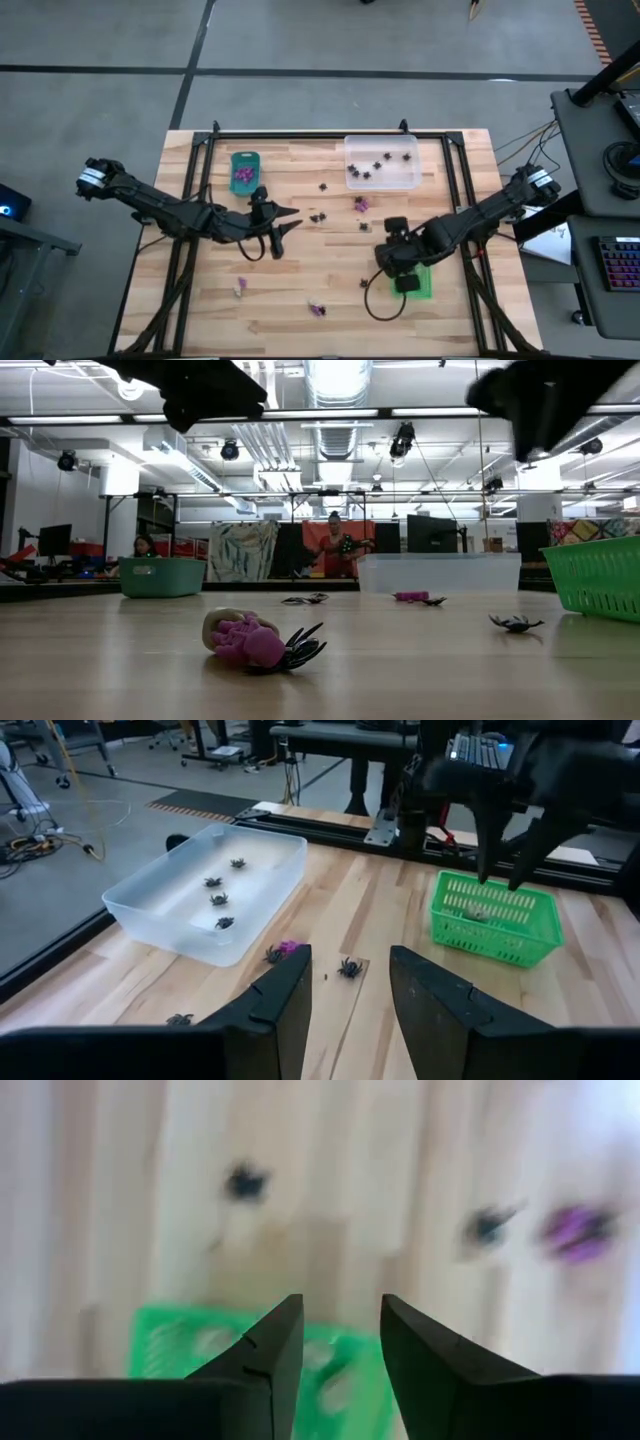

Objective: Sort Halloween decoration
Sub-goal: Put the black spider toy into the white bin

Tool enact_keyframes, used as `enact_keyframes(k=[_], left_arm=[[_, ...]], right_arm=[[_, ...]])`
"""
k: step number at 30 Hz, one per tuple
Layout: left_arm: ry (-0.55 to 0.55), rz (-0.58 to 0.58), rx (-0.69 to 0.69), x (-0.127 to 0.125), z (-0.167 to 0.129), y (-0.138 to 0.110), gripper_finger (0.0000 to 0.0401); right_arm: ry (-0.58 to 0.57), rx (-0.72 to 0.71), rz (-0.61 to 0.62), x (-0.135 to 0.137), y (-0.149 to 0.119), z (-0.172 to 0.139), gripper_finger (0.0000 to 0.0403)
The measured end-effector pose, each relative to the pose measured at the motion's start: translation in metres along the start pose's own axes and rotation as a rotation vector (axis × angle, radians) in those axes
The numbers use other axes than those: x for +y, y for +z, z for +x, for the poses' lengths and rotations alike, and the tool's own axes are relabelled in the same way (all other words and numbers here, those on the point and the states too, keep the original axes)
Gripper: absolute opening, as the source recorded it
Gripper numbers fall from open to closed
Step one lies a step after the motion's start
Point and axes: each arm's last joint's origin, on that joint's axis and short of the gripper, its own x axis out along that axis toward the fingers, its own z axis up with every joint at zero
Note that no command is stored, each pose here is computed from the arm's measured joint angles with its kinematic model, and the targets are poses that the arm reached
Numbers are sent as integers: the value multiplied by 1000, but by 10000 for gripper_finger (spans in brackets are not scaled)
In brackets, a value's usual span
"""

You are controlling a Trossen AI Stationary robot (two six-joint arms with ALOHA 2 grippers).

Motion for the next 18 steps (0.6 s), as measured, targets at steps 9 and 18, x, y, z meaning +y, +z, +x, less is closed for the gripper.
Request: enact_keyframes(k=[9,18], left_arm=[[22,2,11,3,5,-2,119],[96,4,87,5,29,-23,119]], right_arm=[[-130,-233,-154,-34,31,1,89],[-271,-551,-192,-83,50,27,54]])
